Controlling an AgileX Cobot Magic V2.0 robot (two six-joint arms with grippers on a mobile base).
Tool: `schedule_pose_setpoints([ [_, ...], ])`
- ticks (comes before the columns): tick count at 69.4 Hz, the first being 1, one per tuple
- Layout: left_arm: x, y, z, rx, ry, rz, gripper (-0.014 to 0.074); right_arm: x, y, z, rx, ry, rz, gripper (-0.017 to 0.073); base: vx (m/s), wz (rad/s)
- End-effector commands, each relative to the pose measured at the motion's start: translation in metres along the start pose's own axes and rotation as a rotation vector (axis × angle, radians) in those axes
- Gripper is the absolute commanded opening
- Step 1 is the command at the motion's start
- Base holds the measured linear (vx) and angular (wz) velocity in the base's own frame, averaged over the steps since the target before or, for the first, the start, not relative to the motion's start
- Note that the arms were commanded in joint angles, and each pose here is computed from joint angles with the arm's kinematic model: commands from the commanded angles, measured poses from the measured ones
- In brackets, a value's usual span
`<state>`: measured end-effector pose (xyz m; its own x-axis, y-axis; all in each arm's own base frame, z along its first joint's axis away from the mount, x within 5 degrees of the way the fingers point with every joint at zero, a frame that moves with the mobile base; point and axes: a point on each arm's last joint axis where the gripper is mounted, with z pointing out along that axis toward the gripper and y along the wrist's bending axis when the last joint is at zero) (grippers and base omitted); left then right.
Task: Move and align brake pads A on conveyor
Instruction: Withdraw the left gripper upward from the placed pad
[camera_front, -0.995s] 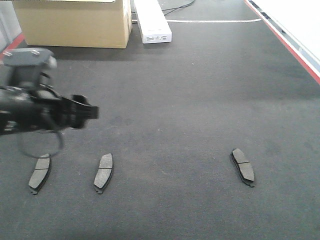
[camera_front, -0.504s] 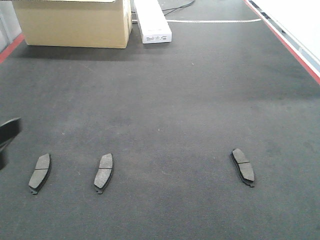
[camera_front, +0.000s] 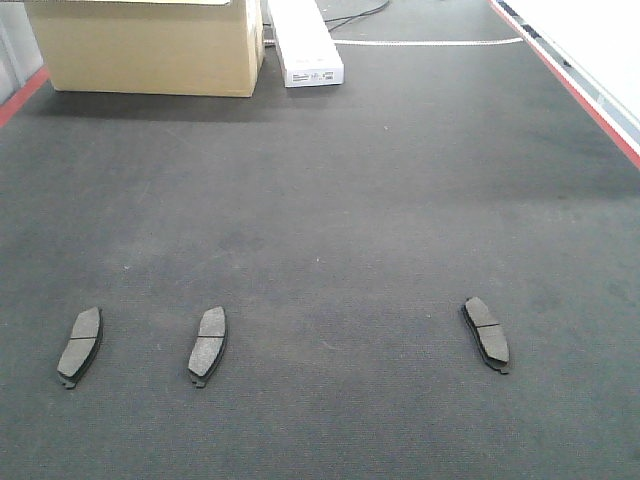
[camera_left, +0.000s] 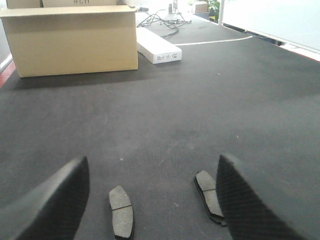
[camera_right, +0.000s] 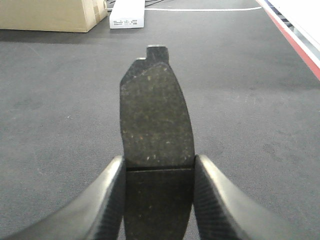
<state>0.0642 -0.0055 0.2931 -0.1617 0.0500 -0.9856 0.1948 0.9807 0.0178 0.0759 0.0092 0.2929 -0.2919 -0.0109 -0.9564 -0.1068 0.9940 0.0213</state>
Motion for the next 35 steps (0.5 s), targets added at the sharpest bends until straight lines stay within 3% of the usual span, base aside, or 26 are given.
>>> schedule_pose_setpoints([
  [1, -0.0108, -0.0029, -0.0005, 0.032, -0.068, 0.011, 0.0523, -0.018, -0.0009, -0.0028, 0.013, -0.116, -0.004, -0.0004, 0.0, 0.0],
  [35, -0.0106, -0.003, -0.0004, 0.033, -0.069, 0.012, 0.0523, -0.0181, -0.0009, -0.0028, 0.013, -0.117, -0.004, -0.0004, 0.0, 0.0],
])
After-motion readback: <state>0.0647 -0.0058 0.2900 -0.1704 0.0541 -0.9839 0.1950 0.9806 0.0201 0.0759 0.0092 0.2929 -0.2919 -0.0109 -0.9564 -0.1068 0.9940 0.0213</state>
